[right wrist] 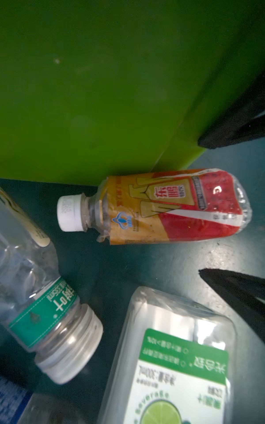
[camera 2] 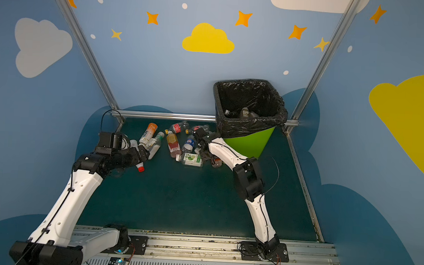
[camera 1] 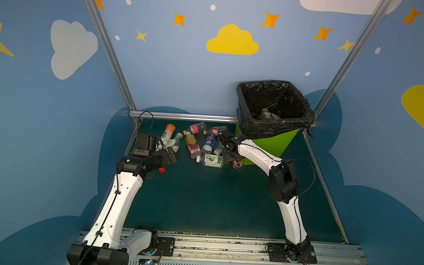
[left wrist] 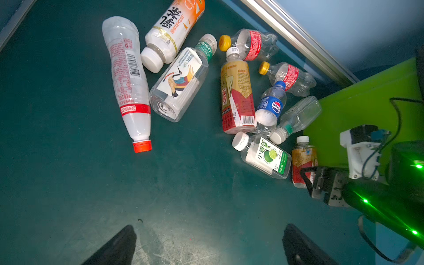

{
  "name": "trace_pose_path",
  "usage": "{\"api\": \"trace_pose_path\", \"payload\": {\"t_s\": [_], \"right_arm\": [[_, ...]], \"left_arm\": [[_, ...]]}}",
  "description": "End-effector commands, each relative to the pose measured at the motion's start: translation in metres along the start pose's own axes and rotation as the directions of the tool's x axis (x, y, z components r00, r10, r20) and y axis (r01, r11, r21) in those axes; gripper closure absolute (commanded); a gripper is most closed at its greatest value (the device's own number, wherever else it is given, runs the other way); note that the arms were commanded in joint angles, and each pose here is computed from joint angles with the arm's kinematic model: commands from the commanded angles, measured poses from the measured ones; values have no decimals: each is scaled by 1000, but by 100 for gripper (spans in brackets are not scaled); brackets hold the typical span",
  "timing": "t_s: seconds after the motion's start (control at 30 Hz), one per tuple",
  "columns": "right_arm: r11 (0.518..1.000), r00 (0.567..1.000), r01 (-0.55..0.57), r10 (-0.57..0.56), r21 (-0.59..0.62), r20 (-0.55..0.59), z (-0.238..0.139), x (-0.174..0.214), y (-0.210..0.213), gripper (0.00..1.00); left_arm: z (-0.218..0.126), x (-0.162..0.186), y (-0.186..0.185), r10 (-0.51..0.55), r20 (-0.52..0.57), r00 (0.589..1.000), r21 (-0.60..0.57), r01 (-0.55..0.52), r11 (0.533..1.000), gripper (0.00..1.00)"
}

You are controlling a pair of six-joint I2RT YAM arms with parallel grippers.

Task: Throw the plastic bottles in the bin
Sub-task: 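Grasp the small orange-label juice bottle with right gripper while left arm returns, then lift the orange-label bottle over the bin and open the right gripper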

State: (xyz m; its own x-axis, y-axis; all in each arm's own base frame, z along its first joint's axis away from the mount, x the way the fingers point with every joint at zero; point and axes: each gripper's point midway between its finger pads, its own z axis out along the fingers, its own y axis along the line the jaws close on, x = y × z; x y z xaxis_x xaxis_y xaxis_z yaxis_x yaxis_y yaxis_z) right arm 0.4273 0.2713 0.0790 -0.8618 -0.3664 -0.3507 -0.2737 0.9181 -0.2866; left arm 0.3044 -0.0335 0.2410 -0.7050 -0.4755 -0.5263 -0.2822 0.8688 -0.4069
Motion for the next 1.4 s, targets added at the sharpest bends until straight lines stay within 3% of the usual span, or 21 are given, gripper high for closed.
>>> {"api": "trace_pose_path", "payload": {"t_s": [0.0,0.33,0.47,0.57,0.73,0.83,0.9,0.93,1.03,1.13,1.2,1.27,1.37], "right_arm": [[1000,999,4,-3,21,-38,12,2,-2,17],[999,996,-35,36,13,-84,44,-5,-4,19],[999,995,-46,44,-25,-92,44,-3,1,38],[997,996,-52,48,-51,-75,36,-3,5,43],[996,1000,-13,11,-91,-23,-5,2,15,46],[985,998,56,-49,-161,48,-52,9,36,46],[952,983,155,-123,-263,133,-93,17,65,45],[922,969,221,-171,-318,177,-112,23,81,44],[756,879,459,-313,-466,358,-178,52,130,42],[683,827,533,-297,-499,477,-232,59,140,44],[690,805,535,-242,-486,543,-266,44,128,44],[741,757,508,-142,-439,637,-306,17,104,44],[843,615,407,32,-352,788,-363,-28,54,44]], "left_arm": [[-5,-6,-3,17,2,1000,13,-17,1000,0],[-2,-13,-2,18,-6,1000,7,-18,1000,0],[-3,-15,1,20,-4,1000,-2,-20,1000,0],[-4,-15,3,17,-4,1000,-9,-17,1000,0],[-5,-16,5,19,-2,1000,-11,-19,1000,0],[-5,-16,5,18,2,1000,-10,-18,1000,0],[-4,-16,5,13,0,1000,-8,-13,1000,0],[-3,-16,5,12,-1,1000,-5,-12,1000,0],[-3,-19,2,4,7,1000,5,-4,1000,0],[-4,-23,-1,0,18,1000,19,-1,1000,0],[-7,-27,-4,1,30,1000,24,-2,1000,0],[-11,-31,-4,5,43,999,20,-6,1000,0],[-15,-35,-3,14,61,998,4,-14,1000,0]]}}
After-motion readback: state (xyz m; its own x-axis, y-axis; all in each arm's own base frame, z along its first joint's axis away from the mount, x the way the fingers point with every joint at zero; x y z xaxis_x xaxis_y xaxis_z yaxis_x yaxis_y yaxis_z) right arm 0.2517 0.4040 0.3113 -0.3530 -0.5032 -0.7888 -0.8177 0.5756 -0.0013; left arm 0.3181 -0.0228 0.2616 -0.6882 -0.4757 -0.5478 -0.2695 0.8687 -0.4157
